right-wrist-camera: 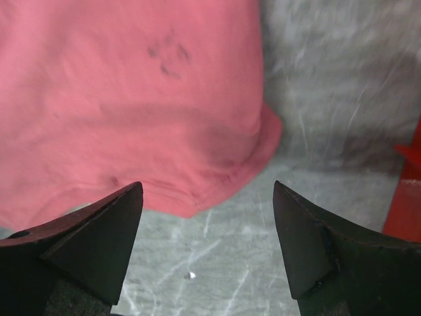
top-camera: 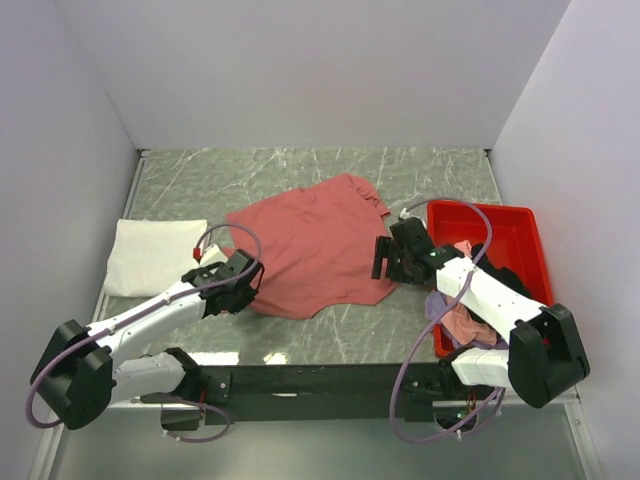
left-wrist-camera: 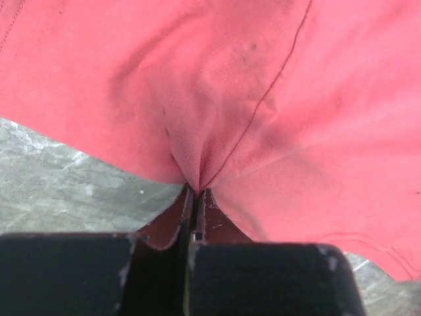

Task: Fold and stack the t-shirts
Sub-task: Flatten the tshirt out

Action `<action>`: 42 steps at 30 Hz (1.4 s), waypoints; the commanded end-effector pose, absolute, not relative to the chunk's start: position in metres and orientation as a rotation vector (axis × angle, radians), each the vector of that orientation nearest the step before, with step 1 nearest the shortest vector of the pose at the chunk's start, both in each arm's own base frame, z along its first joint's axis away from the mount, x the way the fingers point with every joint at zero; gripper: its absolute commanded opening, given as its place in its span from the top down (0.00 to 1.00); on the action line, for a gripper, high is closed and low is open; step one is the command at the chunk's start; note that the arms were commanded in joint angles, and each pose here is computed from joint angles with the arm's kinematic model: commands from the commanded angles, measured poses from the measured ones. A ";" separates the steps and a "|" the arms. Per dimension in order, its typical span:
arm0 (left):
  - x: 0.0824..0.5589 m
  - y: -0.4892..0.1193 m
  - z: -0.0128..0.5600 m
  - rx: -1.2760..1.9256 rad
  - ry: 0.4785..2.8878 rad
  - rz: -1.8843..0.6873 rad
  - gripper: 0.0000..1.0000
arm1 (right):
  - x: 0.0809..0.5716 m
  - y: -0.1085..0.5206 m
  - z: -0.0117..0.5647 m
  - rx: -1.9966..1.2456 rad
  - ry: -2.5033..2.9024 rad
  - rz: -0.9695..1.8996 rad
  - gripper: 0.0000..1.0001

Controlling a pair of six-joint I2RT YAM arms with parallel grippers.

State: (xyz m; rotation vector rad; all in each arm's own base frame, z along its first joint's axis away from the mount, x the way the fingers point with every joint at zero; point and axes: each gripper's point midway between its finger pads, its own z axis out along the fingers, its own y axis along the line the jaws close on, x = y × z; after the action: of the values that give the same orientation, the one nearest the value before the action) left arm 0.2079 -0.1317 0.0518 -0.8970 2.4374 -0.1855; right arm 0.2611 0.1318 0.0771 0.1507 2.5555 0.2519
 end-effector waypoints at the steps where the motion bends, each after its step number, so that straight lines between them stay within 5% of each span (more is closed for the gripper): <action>1: 0.208 -0.126 0.055 -0.867 2.426 -0.173 0.99 | 0.243 0.134 0.059 0.158 2.626 0.266 0.15; 22: 0.206 -0.128 0.053 -0.873 2.417 -0.211 0.99 | 0.254 0.138 0.016 0.207 2.673 0.218 0.46; 30: 0.214 -0.129 0.065 -0.858 2.372 -0.238 0.99 | 0.263 0.142 0.023 0.172 2.646 0.230 0.96; 35: 0.230 -0.126 0.096 -0.832 2.298 -0.220 0.99 | 0.289 0.148 0.081 0.144 2.500 0.275 1.00; 42: 0.272 -0.115 0.214 -0.826 2.028 -0.217 0.99 | 0.313 0.144 0.219 0.158 2.178 0.350 1.00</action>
State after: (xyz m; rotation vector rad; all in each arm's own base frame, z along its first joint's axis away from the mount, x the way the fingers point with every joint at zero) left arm 0.2533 -0.1336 0.1501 -0.8299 2.2032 -0.2568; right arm 0.3040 0.1523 0.1432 0.1523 2.3710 0.3389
